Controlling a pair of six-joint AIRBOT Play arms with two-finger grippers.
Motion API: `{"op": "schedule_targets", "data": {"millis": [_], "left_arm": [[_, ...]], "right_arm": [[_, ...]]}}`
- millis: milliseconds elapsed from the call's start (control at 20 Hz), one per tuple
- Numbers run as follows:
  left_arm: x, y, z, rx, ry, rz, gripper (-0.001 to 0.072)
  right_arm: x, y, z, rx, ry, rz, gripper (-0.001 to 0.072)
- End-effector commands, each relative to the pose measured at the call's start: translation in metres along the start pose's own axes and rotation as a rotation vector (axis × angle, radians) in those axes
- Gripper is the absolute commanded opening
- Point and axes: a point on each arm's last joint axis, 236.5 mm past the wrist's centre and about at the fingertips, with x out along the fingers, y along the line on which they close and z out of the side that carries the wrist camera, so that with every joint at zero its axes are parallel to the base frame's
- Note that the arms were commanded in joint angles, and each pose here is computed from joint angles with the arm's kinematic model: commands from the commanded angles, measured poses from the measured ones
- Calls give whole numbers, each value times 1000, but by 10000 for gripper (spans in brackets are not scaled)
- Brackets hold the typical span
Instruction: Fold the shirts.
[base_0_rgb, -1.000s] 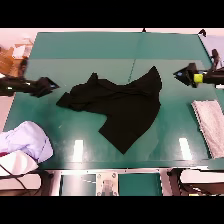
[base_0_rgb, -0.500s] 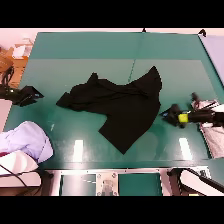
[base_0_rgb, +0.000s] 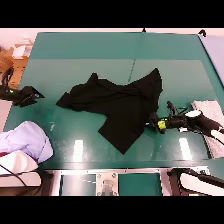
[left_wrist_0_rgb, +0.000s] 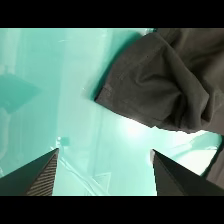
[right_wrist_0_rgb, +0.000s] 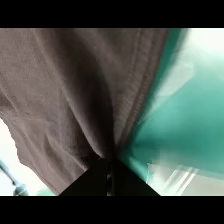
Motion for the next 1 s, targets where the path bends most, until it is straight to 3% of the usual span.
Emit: {"op": "schedule_targets", "data": {"millis": [0, 200, 500, 600, 800, 850, 950], "left_arm": [[0, -1, -5, 0, 19, -6, 656], [5, -2, -15, -8, 51, -16, 656], [85, -10, -52, -46, 70, -30, 656], [105, -38, -50, -12, 63, -105, 656], [134, -58, -55, 38, 84, -123, 655], [138, -58, -57, 39, 92, -129, 608], [141, -60, -59, 51, 99, -155, 243]], "right_arm": [[-28, -7, 36, -31, -68, -35, 16], [-102, -27, 91, 19, -214, -61, 17], [-115, -42, 94, 17, -221, -80, 19], [-117, -40, 95, 12, -220, -77, 284], [-147, -44, 95, 54, -223, -41, 296], [-156, -53, 95, 86, -244, -36, 311], [-167, -73, 94, 159, -270, -26, 499]]}}
